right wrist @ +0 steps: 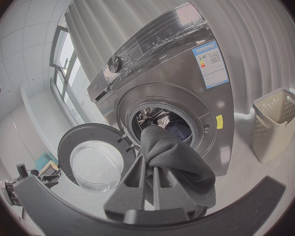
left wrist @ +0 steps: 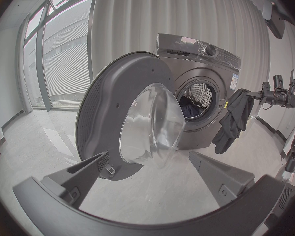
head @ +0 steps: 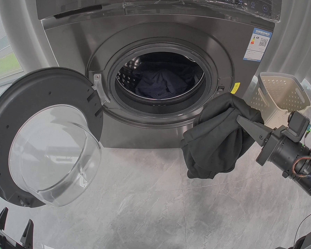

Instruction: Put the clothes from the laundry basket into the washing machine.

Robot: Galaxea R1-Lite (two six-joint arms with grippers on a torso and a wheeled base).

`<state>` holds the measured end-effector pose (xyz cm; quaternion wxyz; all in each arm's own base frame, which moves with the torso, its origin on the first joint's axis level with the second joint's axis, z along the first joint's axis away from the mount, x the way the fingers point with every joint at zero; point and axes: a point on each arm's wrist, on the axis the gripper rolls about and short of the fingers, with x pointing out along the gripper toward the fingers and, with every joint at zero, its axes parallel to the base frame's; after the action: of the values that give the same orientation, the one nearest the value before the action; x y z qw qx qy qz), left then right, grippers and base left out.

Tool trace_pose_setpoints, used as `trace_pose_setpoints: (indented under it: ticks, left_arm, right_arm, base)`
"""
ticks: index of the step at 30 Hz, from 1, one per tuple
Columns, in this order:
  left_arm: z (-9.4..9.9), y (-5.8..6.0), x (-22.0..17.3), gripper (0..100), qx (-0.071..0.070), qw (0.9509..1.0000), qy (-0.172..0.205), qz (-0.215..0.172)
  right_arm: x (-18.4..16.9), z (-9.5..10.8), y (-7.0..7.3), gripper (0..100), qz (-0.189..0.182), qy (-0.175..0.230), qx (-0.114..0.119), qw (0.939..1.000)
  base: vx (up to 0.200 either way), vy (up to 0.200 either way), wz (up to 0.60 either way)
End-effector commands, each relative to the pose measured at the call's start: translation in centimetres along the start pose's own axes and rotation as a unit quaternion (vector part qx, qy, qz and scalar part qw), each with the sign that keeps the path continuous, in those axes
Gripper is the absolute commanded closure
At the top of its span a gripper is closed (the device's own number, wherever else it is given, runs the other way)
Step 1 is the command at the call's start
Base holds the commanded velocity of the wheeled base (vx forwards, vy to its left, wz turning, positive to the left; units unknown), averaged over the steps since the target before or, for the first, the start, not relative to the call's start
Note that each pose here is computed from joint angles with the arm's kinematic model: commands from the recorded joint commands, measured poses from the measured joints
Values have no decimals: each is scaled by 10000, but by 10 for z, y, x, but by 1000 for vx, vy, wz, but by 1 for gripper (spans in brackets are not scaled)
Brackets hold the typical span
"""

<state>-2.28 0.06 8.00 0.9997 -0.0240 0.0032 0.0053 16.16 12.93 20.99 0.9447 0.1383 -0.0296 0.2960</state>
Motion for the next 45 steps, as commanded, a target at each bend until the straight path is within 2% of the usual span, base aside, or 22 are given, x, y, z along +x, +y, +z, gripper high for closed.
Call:
trace_pose_setpoints:
  ticks: [1,6,12,16,22,24,25,26,27,28,29,30,32,33,34,36,39,42,43,45]
  left_arm:
    - [-5,0,0,0,-5,10000,-2,1]
    - [-5,0,0,0,41,10000,-3,9]
    - [-5,0,0,0,79,10000,-10,1]
    - [-5,0,0,0,255,9997,-11,24]
    - [-5,0,0,0,317,9995,-9,-37]
    - [-4,-1,0,0,394,9990,-70,-191]
    - [-3,-1,0,0,371,9990,-92,-222]
    - [21,-3,-6,0,220,9959,-731,-494]
    - [61,-7,-18,0,7,9868,-1373,-853]
    - [65,-7,-17,0,-9,9869,-1321,-929]
    - [76,-10,-6,0,-21,9881,-783,-1321]
    - [76,-10,-2,0,-30,9885,-604,-1387]
    - [74,-12,21,0,-57,9842,173,-1762]
    - [74,-12,21,0,-57,9842,173,-1762]
    - [71,-14,44,0,-6,9751,739,-2093]
    - [74,-15,63,0,72,9682,895,-2334]
    - [77,-18,83,0,67,9611,1025,-2566]
    - [79,-32,117,0,56,9433,1211,-3091]
    - [77,-40,128,0,64,9353,1270,-3302]
    - [76,-44,136,0,58,9308,1333,-3403]
  right_arm:
    - [4,1,2,100,25,-13,40,10000]
    - [7,-1,5,100,102,24,187,9998]
    - [19,6,14,100,276,-102,224,9993]
    - [30,7,23,100,420,-118,245,9987]
    - [46,-5,23,100,394,48,223,9990]
    - [48,-6,23,100,388,70,228,9990]
    - [51,-7,24,100,397,66,245,9989]
    - [53,-6,25,100,425,-14,249,9988]
    - [58,-4,26,100,477,-126,265,9984]
    - [59,-4,26,100,494,-161,268,9983]
    - [64,-3,27,100,546,-242,278,9978]
    - [66,-2,28,100,563,-278,282,9976]
    - [74,-1,30,100,589,-349,293,9972]
    - [74,-1,30,100,589,-349,293,9972]
    - [81,-2,32,100,600,-362,296,9971]
    - [86,-2,32,100,607,-391,300,9969]
    - [87,1,33,100,620,-443,307,9966]
    - [92,10,39,100,709,-615,340,9950]
    - [93,14,43,100,783,-665,359,9941]
    - [93,15,47,100,854,-670,371,9934]
  base:
    - [0,0,0]
    - [0,-160,0]
    - [0,-167,0]
    - [0,0,0]
    - [0,0,0]
    - [0,0,0]
    - [0,0,0]
    - [0,0,0]
    - [0,0,0]
    - [0,0,0]
    - [0,0,0]
    - [0,0,0]
    - [0,0,0]
    - [0,0,0]
    - [0,0,0]
    - [0,0,0]
    - [0,0,0]
    - [0,0,0]
    - [0,0,0]
    - [0,0,0]
